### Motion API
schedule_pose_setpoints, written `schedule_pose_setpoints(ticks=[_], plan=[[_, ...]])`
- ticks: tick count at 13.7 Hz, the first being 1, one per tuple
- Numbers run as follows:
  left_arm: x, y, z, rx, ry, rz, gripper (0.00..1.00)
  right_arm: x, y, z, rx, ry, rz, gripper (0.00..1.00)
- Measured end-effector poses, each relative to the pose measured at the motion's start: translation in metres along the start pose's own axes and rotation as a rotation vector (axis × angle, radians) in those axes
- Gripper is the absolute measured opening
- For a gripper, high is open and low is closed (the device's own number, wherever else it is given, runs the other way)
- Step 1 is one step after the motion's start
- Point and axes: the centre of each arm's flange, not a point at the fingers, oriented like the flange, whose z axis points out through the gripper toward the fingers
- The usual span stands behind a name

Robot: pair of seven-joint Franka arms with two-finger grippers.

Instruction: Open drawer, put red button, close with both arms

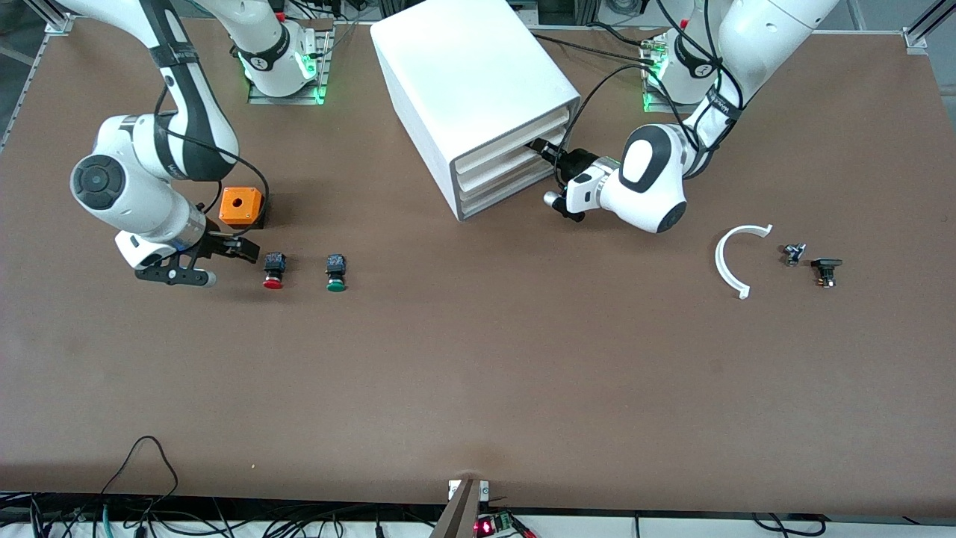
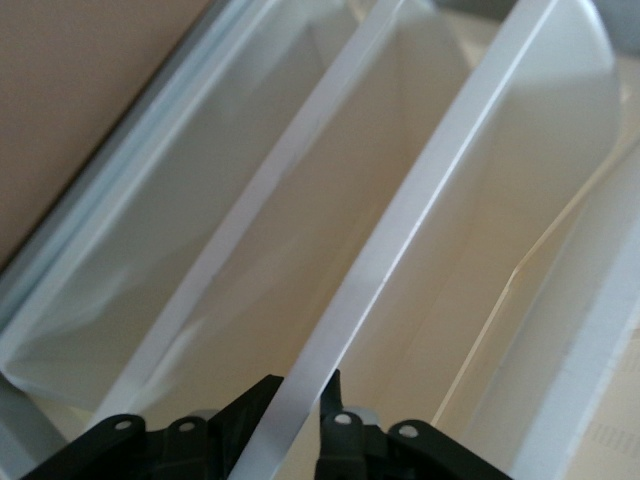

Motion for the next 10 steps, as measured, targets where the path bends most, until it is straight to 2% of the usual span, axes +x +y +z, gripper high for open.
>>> schedule_pose_setpoints(ticks=[5,8,10], plan=[[0.008,-0.03,-0.113,0.024,0.251,0.042,0.18,-0.012,-0.024,0.028,0.013,0.02,0.043,1.0],[0.011,-0.036,-0.146,0.061,0.318,0.103,0.16,-0.013,-0.033,0.042,0.015,0.019,0.046,1.0],[0.014,-0.038,-0.154,0.091,0.363,0.099,0.3,-0.013,-0.033,0.05,0.014,0.019,0.046,1.0]])
